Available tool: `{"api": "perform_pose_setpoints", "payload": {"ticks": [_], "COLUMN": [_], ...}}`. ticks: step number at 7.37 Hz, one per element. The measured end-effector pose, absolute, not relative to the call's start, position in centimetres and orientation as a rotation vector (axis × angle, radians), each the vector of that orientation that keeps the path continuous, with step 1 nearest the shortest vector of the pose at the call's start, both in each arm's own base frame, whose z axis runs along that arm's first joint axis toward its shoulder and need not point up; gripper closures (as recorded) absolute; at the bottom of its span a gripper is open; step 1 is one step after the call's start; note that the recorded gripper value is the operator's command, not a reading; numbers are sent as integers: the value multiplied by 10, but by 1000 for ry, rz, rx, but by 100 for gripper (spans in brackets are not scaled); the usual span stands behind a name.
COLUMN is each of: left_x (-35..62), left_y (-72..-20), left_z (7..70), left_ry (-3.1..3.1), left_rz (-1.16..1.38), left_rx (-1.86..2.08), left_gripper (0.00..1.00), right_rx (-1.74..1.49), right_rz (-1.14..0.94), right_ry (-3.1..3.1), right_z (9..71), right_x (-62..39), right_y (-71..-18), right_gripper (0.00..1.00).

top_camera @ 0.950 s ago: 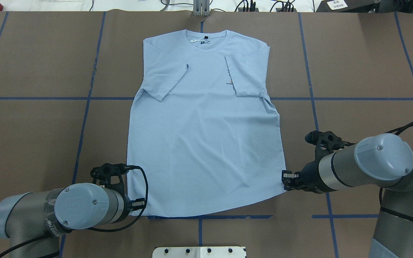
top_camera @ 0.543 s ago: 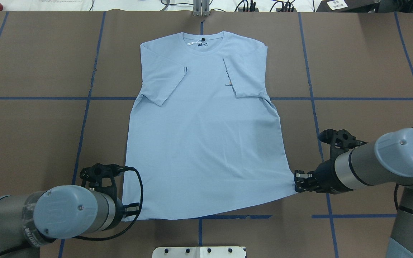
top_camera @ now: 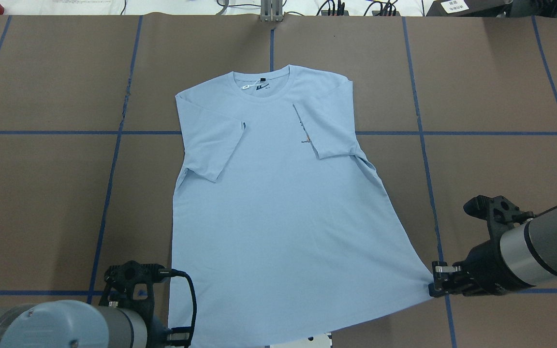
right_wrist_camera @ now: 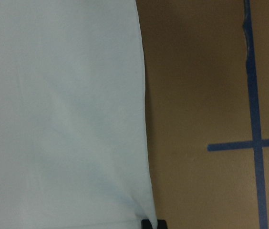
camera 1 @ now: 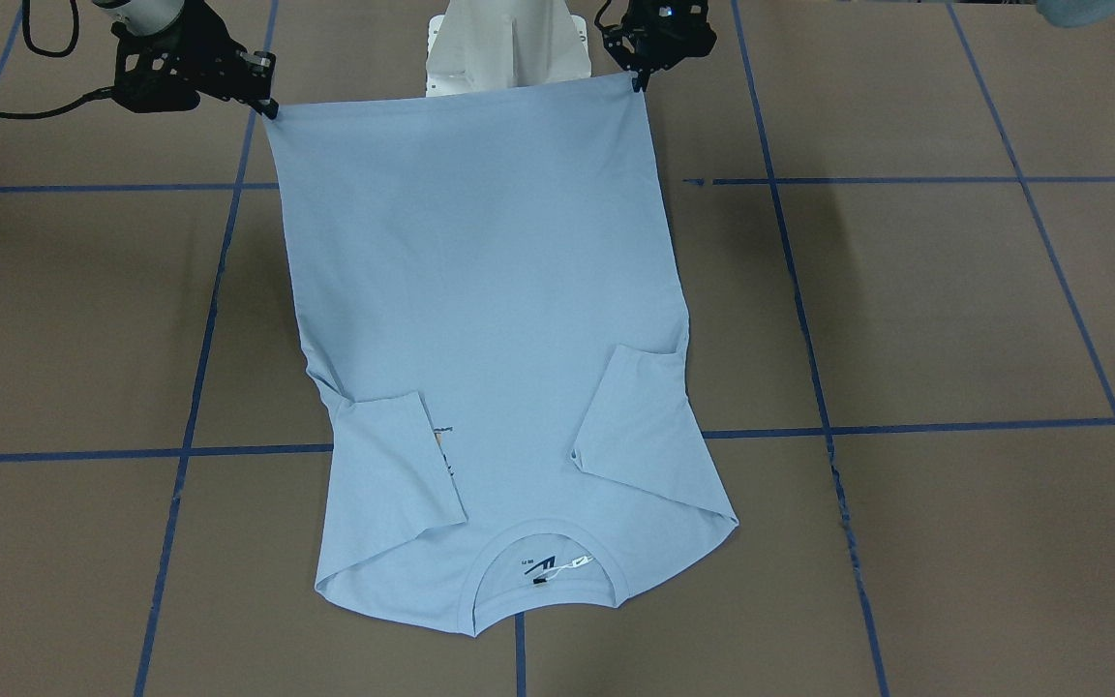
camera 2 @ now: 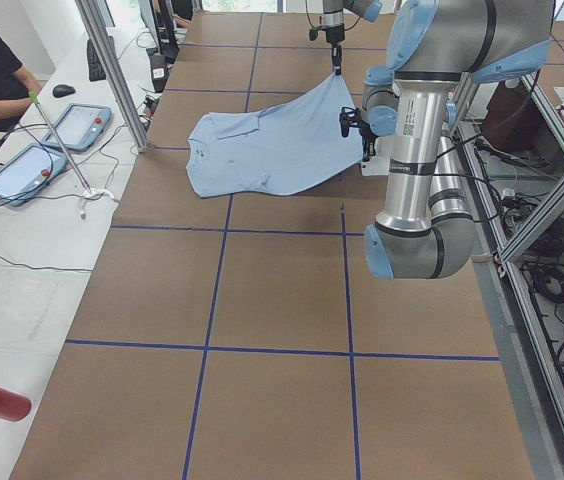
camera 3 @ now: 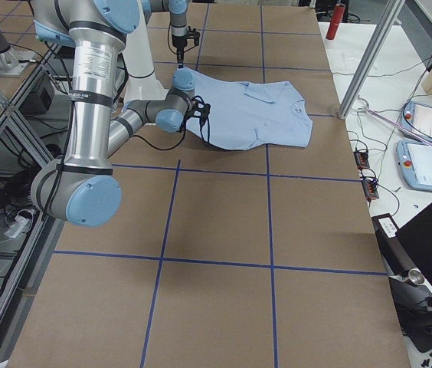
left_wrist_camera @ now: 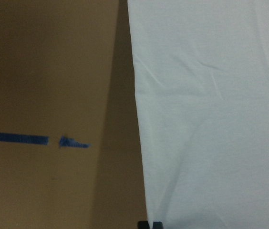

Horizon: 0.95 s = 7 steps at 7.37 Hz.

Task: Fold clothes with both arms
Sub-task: 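Lift the hem with both grippers and fold it toward the collar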

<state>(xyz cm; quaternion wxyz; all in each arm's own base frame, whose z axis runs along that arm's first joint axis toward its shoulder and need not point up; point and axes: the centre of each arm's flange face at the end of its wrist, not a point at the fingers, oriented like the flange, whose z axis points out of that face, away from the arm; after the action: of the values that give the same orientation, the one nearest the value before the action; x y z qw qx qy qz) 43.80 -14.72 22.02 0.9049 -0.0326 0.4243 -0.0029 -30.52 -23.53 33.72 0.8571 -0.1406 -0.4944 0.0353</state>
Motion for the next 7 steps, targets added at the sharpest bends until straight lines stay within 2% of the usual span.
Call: {"api": "perform_pose_setpoints", "payload": {"ticks": [2, 4, 7], "left_x": [417, 411, 404], "left_y": [-137, -158, -278], "left_z": [202, 199, 196], "left_ry": [907, 911, 879], "left_rz": [35, 72, 17], "left_rx": [-77, -40, 100], "left_gripper": [100, 100, 100], "right_rx": [-355, -284, -133], "right_rz": [37, 67, 168], "right_ry": [-1044, -1077, -1116], "right_z": [335, 333, 329], "right_x": [-302, -297, -315], "right_y": [-226, -261, -374], "right_gripper": [100, 100, 100]}}
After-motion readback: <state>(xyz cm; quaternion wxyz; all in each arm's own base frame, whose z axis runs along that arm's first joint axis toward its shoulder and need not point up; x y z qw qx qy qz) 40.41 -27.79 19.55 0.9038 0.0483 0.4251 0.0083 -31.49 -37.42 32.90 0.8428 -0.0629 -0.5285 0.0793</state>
